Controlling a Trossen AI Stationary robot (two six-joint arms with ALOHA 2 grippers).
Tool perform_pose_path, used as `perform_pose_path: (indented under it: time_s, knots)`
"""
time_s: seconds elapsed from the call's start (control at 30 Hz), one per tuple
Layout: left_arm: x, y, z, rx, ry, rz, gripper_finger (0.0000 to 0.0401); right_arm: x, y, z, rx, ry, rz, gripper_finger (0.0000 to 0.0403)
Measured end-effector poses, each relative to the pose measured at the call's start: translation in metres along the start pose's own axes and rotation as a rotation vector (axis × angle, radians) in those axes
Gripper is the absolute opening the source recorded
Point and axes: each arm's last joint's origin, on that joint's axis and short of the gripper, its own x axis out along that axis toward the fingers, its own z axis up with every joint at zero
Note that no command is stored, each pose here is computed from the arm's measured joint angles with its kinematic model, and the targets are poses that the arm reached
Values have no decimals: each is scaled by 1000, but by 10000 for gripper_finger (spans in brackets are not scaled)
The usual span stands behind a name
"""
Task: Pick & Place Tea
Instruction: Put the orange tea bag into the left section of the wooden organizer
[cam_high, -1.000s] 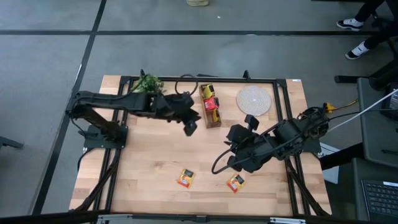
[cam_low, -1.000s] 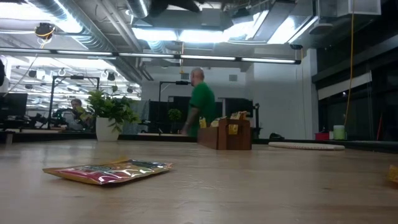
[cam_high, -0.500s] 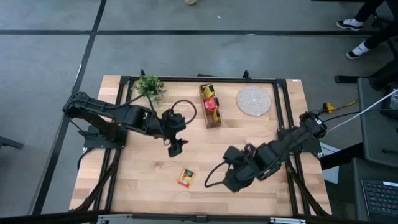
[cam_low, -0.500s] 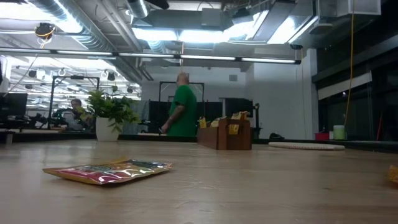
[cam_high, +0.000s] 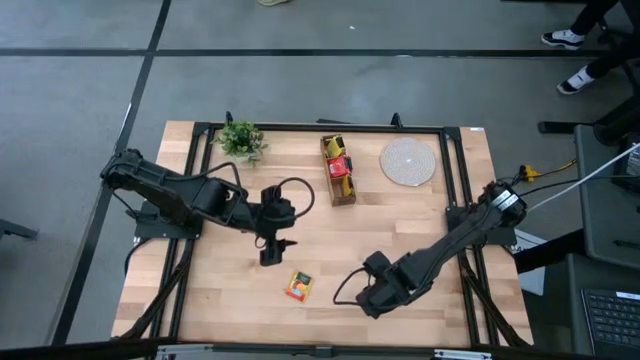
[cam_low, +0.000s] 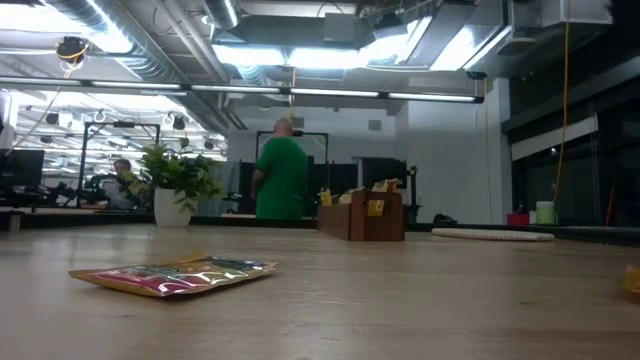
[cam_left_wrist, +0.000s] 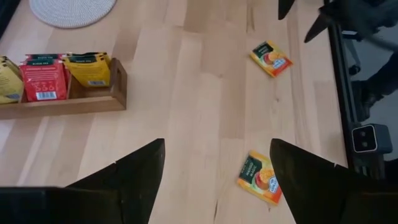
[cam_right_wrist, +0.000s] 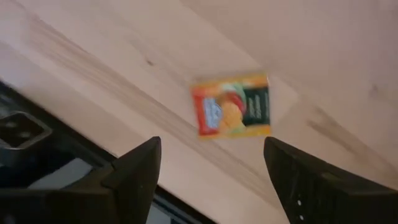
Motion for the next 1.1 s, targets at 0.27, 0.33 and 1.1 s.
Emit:
perform_pose_path:
  time_s: [0.27, 0.33, 1.1]
  knots:
    - [0, 0, 0, 0, 1, 0, 286, 35, -18, -9, 37, 103, -75, 284]
    - [0, 0, 0, 1, 0, 0, 284, 43, -22, -9, 38, 102, -88, 284]
    - [0, 3, 1, 17, -27, 77, 281, 85, -41, -10, 95, 156, -96, 284]
